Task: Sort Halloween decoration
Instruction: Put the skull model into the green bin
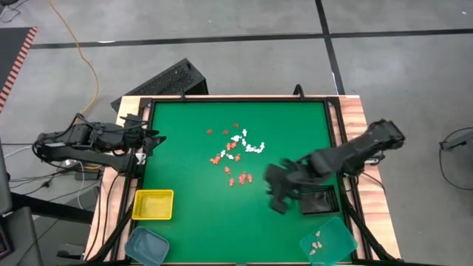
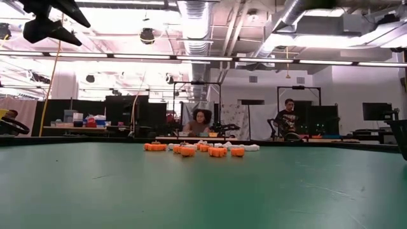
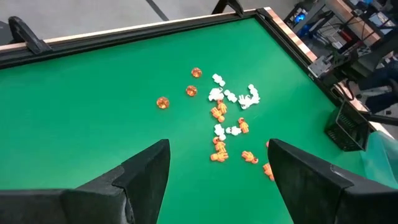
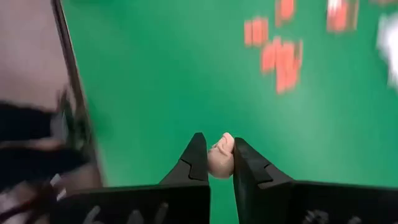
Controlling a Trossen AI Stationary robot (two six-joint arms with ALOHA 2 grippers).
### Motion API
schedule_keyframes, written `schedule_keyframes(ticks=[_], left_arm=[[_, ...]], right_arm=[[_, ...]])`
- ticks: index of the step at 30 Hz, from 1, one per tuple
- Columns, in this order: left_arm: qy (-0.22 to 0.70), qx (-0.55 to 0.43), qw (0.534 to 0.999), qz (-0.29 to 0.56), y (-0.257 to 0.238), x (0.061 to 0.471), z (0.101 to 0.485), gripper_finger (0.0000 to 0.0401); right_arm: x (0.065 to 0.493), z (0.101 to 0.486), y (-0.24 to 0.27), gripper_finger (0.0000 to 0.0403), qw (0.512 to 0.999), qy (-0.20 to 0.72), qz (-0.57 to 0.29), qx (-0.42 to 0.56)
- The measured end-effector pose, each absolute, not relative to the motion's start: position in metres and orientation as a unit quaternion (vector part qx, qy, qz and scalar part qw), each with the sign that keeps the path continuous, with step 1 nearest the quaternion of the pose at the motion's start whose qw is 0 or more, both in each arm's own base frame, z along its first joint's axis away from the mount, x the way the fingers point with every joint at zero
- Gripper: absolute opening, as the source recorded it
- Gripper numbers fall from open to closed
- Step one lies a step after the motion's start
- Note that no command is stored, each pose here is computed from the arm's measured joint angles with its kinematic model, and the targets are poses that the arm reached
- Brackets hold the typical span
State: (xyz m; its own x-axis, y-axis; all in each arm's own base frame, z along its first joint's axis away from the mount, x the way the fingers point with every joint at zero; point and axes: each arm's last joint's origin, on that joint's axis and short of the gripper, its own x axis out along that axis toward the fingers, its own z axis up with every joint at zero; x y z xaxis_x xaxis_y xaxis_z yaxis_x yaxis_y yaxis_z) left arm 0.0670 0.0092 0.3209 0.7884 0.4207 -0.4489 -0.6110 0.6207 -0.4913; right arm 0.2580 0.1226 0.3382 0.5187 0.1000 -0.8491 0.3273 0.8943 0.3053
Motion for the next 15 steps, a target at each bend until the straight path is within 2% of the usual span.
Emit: schedule_keyframes(ticks=[8, 15], left_arm=[[0.146, -0.341, 0.883, 0.286, 0.009, 0.067, 0.321, 0.0261], [0.141, -0.356, 0.877, 0.288, 0.009, 0.067, 0.321, 0.0261]], right_arm=[[0.185, 0.346, 0.181, 0.0035, 0.750, 0.562, -0.087, 0.339], [0.151, 0.330, 0.226, 0.0036, 0.688, 0.613, -0.123, 0.369]])
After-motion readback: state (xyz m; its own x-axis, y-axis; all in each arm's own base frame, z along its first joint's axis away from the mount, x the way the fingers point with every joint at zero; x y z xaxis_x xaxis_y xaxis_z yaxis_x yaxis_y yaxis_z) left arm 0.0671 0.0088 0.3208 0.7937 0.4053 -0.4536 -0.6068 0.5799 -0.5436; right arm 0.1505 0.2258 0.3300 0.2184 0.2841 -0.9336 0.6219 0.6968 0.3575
